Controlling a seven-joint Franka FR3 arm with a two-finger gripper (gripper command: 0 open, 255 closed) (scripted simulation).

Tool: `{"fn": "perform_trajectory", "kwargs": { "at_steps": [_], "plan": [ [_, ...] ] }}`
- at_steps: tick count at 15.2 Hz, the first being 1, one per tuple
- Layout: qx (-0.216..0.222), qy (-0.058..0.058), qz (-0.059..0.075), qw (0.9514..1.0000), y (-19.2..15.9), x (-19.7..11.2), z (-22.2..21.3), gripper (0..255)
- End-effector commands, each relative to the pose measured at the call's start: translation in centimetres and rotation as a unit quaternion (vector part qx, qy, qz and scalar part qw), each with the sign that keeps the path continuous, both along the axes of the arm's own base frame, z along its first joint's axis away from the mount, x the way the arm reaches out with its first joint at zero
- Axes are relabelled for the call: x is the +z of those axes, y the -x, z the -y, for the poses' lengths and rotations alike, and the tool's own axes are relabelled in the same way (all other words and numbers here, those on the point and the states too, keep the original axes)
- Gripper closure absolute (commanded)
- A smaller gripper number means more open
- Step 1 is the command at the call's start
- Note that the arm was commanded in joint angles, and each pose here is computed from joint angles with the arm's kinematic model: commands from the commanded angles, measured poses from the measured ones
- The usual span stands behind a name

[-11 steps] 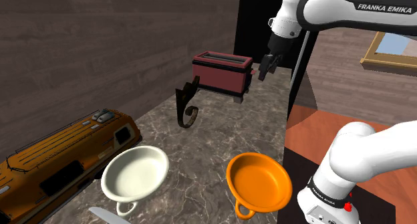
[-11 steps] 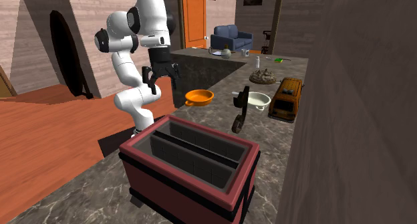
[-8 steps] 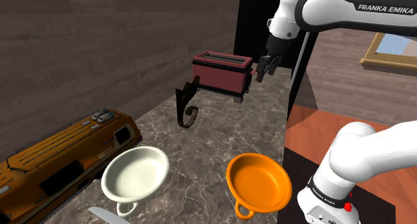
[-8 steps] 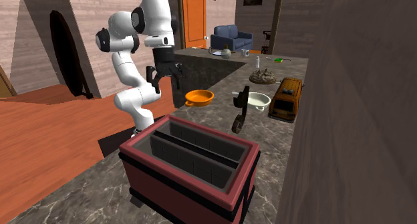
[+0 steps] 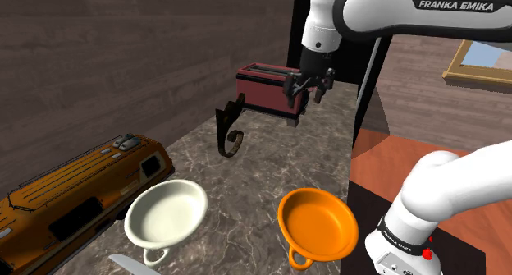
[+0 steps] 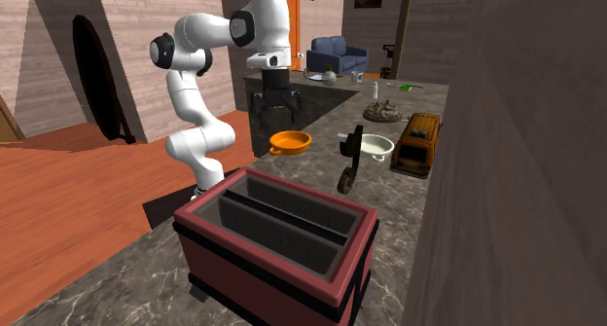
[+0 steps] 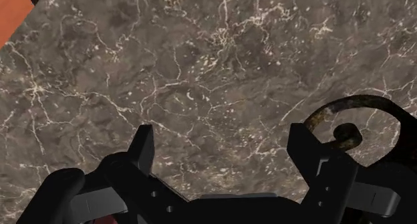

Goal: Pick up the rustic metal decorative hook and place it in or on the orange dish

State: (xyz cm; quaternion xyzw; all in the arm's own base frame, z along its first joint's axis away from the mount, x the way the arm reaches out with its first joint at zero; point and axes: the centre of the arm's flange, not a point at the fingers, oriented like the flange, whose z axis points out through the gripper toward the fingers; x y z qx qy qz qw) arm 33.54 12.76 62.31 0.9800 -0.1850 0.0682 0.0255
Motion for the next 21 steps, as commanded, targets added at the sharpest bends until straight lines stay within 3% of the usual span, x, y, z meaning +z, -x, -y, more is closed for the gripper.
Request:
{"fn": "perform_trajectory", "kwargs": {
  "at_steps": [1, 5, 9, 13, 17, 21],
  "plan": [
    [-0.053, -0.008, -0.005, 0.9985, -1.3, 0.0, -2.3, 0],
    [-0.150, -0.022, -0.015, 0.9884, -4.4, -0.1, -6.8, 0],
    [-0.245, -0.036, -0.025, 0.9686, -8.2, -0.2, -10.6, 0],
    [-0.337, -0.049, -0.034, 0.9395, -12.7, -0.2, -13.5, 0],
    [-0.423, -0.061, -0.043, 0.9030, -17.5, -0.3, -15.5, 0],
    [-0.423, -0.061, -0.043, 0.9030, -17.5, -2.4, -15.5, 0]
  ]
}}
